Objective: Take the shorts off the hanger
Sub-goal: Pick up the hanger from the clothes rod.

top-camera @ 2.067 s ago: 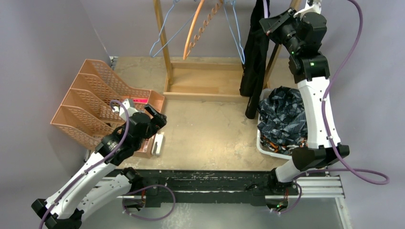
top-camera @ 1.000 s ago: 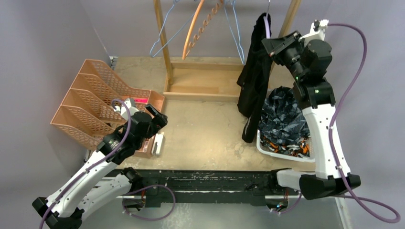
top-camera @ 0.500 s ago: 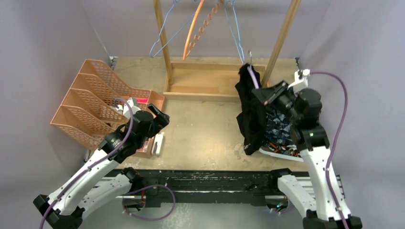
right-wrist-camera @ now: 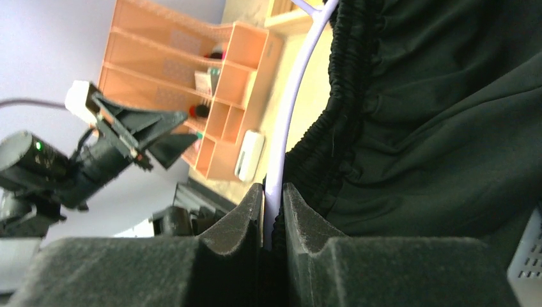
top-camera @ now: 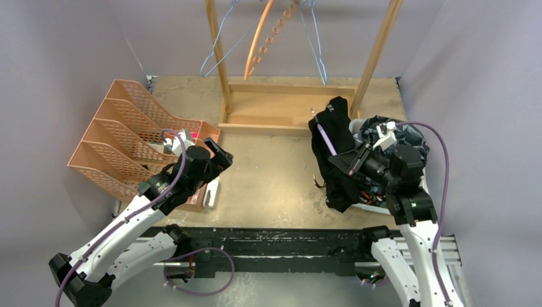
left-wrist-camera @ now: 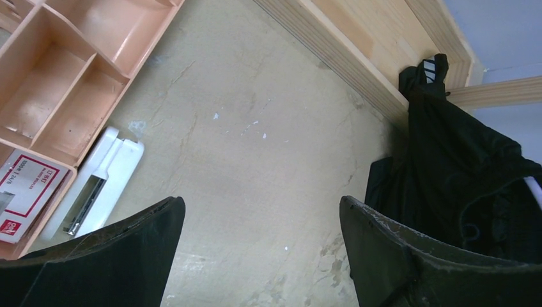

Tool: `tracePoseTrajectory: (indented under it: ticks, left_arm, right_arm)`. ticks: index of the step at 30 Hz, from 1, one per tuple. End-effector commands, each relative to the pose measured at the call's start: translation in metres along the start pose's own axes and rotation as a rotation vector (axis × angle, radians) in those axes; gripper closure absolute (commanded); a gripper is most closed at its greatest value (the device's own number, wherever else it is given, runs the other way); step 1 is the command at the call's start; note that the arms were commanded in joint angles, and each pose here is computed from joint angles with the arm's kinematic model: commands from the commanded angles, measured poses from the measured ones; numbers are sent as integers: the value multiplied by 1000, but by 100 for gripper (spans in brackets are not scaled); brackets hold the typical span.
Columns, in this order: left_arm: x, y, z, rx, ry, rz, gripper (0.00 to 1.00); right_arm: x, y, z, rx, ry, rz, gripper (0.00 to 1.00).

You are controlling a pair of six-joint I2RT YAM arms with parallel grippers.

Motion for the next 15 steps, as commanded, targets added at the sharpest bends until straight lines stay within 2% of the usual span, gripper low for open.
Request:
tracePoseTrajectory:
  ticks: [1,5,10,15]
  left_arm:
    - [-8,-11,0,49,-29,-26,12]
    - [-9,-14,1,69,-38,-36,16]
    - [-10,-20,3,92,-33,-33,17]
    - [-4,-32,4,174,-6,-43,16]
  right_arm:
    - [11,15,4,-140,153,-115,100]
    - [10,26,7,-209,143,-130,100]
    - [23,34,15,-274,254,-150,100]
    - [49,68,13,-435,348,-215,100]
Point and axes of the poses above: each gripper's point midway between its finger pads, its own z axis out along the fingers, its own y axis along the line the jaws close on, x = y × z, the point moved 4 cm from there along -z, back along the fingers, and after that the axes turned 13 degrees about z, right-handed, at the moved point
